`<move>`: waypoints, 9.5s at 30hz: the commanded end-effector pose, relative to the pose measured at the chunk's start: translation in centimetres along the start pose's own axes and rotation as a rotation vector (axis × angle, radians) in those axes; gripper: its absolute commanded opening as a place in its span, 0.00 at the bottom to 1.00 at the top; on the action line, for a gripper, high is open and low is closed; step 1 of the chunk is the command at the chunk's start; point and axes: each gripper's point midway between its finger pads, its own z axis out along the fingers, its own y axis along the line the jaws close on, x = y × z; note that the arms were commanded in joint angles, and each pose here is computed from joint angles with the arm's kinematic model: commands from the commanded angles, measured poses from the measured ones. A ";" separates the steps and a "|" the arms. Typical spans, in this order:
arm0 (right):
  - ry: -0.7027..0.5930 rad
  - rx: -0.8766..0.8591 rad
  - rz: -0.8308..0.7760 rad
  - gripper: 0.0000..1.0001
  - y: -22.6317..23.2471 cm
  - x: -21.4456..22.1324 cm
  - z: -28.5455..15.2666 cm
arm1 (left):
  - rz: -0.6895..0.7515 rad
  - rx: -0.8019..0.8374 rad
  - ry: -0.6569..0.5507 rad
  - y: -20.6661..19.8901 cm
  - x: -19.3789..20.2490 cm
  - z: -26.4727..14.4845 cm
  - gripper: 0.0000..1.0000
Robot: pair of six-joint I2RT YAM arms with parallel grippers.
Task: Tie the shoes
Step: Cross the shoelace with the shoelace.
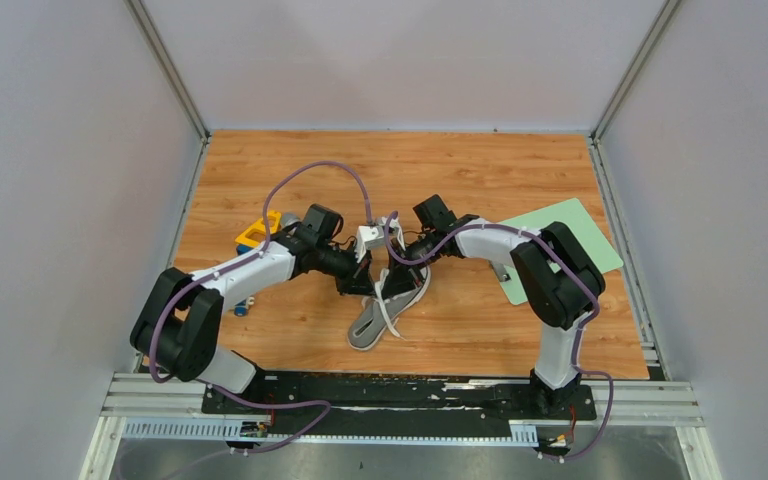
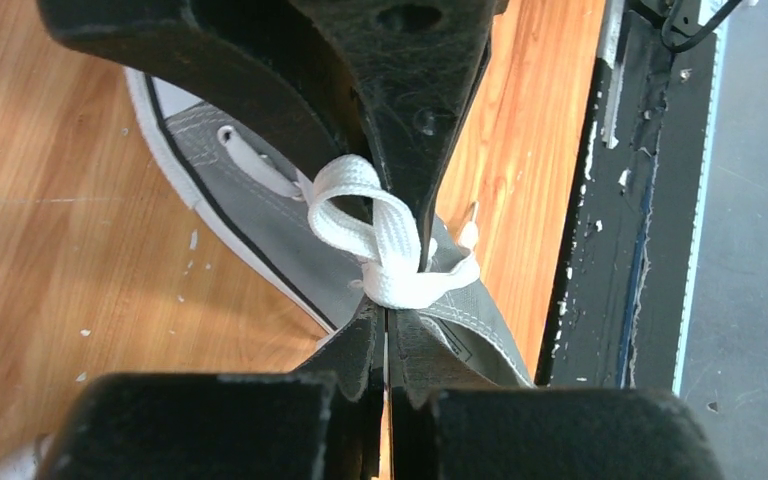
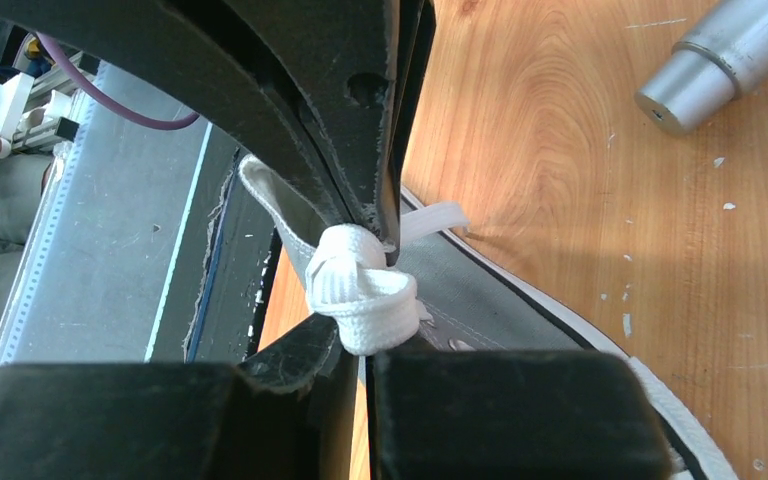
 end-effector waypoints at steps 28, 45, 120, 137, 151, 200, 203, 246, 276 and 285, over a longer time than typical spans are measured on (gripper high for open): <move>-0.022 0.032 0.124 0.36 -0.6 -1.1 0.6 | -0.003 -0.110 -0.037 1.4 -1.7 -0.7 0.00; -0.114 0.009 0.049 0.37 0.0 -1.0 1.0 | -0.051 -0.142 -0.046 2.2 -2.0 -1.0 0.00; -0.157 -0.068 0.141 0.42 -0.9 -2.8 0.6 | -0.050 -0.211 -0.029 3.3 -1.2 -1.7 0.00; -0.135 0.021 0.204 0.10 -2.3 -2.9 1.3 | -0.043 -0.211 -0.029 3.2 -1.3 -1.9 0.00; -0.123 0.095 0.180 0.00 -1.9 -3.1 0.7 | -0.029 -0.182 -0.068 2.1 -1.9 -3.0 0.42; -0.072 -0.049 0.267 0.24 0.8 -2.3 -0.2 | 0.058 0.040 -0.126 1.3 -2.4 -1.8 0.00; -0.081 -0.090 0.318 0.25 1.3 -2.3 -0.8 | 0.082 0.012 -0.143 1.0 -2.6 -2.3 0.00; -0.077 -0.104 0.336 0.33 -2.9 -1.6 -0.3 | 0.137 -0.231 0.030 3.2 -1.6 -0.9 0.00; -0.078 -0.133 0.353 0.32 -2.7 -2.0 0.1 | 0.033 -0.172 -0.005 1.7 -2.5 -0.7 0.00; -0.094 -0.138 0.329 0.34 -1.9 -1.4 -1.1 | 0.038 -0.176 0.005 1.5 -1.9 -0.9 0.00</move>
